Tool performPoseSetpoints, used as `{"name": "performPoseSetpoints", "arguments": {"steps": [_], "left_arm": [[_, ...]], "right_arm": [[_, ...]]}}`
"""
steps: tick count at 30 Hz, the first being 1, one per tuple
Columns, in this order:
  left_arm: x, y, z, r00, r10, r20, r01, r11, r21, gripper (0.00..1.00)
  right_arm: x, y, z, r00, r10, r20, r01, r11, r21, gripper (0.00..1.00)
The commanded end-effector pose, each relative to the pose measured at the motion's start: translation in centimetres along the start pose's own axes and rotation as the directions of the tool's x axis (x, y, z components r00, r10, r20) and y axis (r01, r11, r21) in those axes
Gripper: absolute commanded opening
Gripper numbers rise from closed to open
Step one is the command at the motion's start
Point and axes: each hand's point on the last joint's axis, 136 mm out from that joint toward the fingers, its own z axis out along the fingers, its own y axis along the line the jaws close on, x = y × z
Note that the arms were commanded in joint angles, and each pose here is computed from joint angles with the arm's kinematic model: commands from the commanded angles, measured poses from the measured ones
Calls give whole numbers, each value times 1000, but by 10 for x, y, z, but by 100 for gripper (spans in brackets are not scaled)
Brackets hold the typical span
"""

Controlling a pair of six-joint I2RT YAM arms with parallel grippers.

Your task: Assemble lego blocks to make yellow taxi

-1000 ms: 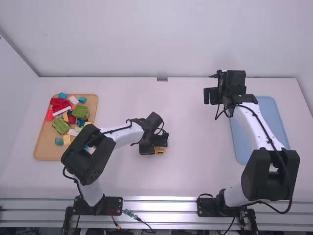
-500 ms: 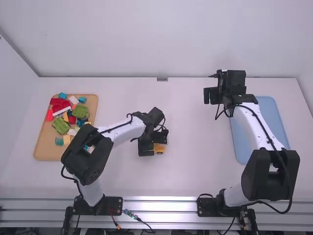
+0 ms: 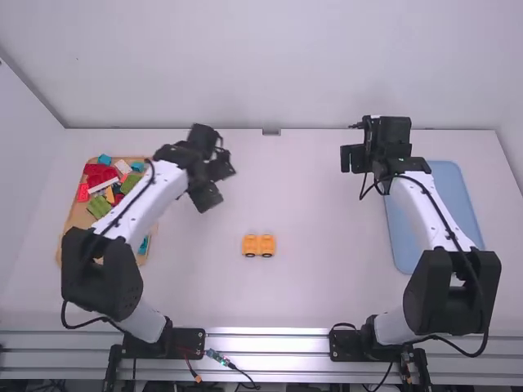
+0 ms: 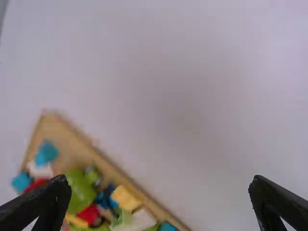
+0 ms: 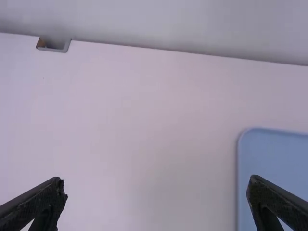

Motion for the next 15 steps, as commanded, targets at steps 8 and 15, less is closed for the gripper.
{"name": "performPoseSetpoints", "arguments": {"steps": [8,15], "left_arm": [[141,118,-5,570,-821,42,809,552,-201,99],[247,124,7,110,-991,72,955,86,-285,99]], "right_arm": [[-19,-1,-16,998,2,58,-2,1000,8,100],[-19,-1,-16,998,5,58,-5,1000,6,99]]}}
